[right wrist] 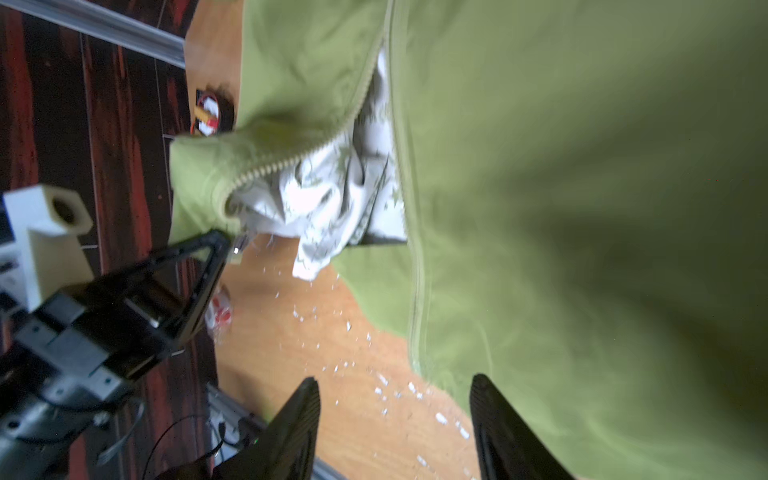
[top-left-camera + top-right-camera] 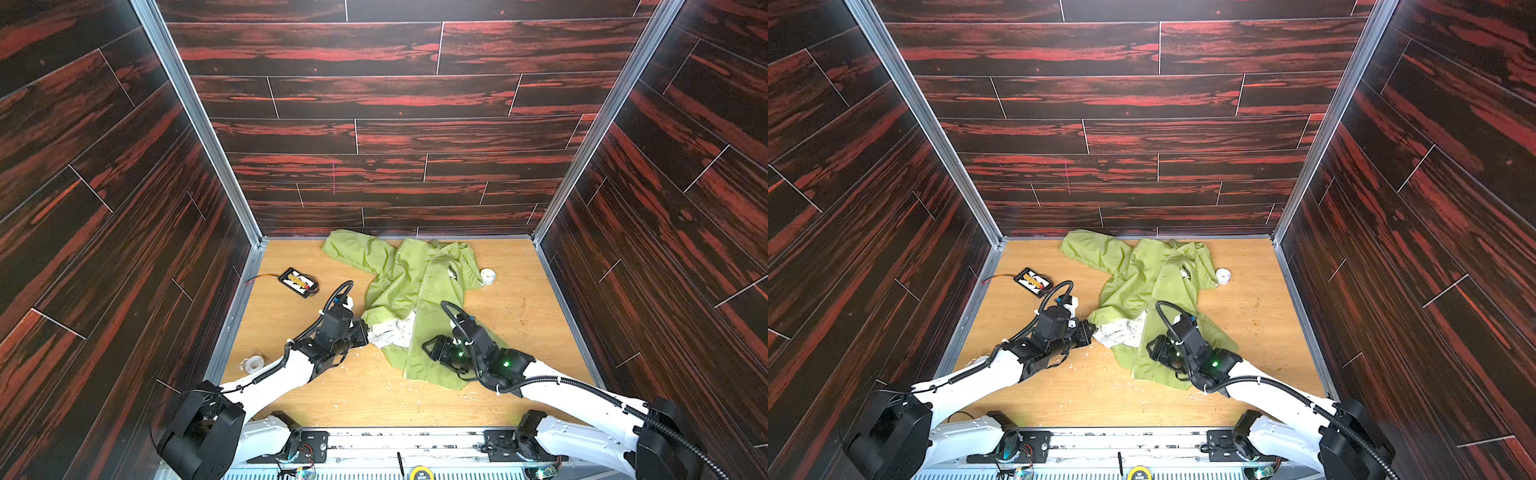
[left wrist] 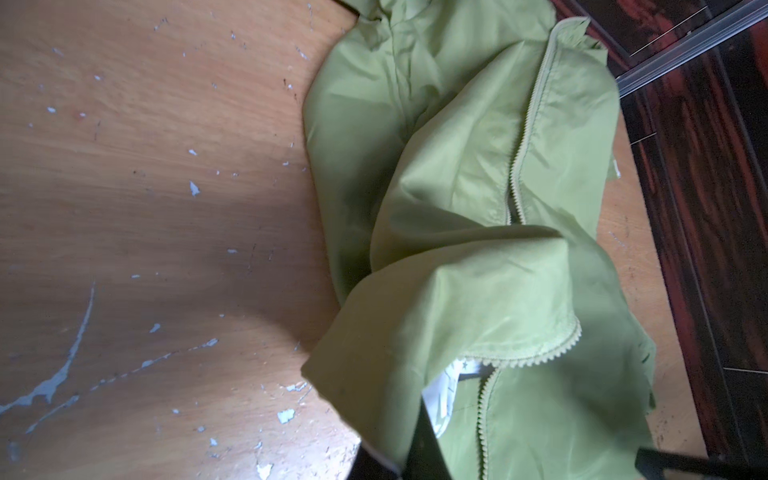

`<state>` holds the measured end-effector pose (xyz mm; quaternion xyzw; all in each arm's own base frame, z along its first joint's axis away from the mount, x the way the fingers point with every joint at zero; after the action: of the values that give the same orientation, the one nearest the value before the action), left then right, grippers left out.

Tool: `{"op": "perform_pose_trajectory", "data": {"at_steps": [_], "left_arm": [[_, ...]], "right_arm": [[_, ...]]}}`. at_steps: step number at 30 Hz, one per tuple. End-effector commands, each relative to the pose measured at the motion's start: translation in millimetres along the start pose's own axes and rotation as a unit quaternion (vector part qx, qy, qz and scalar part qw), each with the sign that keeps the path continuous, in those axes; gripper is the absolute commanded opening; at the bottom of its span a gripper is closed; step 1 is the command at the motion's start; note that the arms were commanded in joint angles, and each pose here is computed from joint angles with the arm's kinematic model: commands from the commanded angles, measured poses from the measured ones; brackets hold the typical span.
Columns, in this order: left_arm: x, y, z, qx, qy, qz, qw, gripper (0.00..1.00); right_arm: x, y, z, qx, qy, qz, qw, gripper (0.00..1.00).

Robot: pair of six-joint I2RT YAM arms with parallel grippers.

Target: Zip up the jacket

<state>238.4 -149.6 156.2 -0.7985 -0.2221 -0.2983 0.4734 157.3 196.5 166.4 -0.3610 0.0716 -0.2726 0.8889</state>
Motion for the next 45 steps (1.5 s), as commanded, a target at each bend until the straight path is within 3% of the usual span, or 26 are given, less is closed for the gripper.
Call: {"op": "perform_pose_trajectory", "data": {"at_steps": [1, 7, 12, 20, 32, 45], "left_arm": [[-3.4, 1.3, 3.7, 0.006, 0.004, 0.003, 1.000, 0.00], [-5.2, 0.1, 3.8, 0.001, 0.002, 0.001, 1.000, 0.00], [-5.7, -1.6, 2.3, -0.008, 0.004, 0.002, 1.000, 0.00], [-5.2, -5.7, -0.1, -0.020, 0.007, 0.002, 1.000, 0.00], [-6.7, -9.1, 1.1, -0.020, 0.000, -0.007, 1.000, 0.00], [-5.9, -7.7, -0.4, -0.027, -0.005, -0.003, 1.000, 0.00]], "right_arm": [[-14.5, 8.0, -7.4, -0.003, 0.071, 0.019, 0.997, 0.58], [-40.2, 16.3, -31.9, -0.008, 0.134, 0.023, 0.991, 0.58], [-59.4, 19.7, -38.1, -0.006, 0.153, 0.006, 0.988, 0.61], [-66.4, 38.1, -64.8, -0.017, 0.210, -0.015, 0.978, 0.60], [-57.5, 47.5, -93.4, -0.028, 0.242, -0.074, 0.967, 0.59], [-58.0, 66.5, -110.8, -0.001, 0.239, -0.058, 0.969, 0.53]]}}
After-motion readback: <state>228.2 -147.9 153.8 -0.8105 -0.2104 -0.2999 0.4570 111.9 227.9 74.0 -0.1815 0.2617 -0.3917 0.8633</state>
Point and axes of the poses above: each gripper's point midway between its finger pads, its own y axis out along the fingers, its own z axis along the line the jaws close on, x = y × z, the point moved 9 cm from there along -y, back along the fingers, and after that the axes turned 15 degrees about y, right-handed, at the moved point
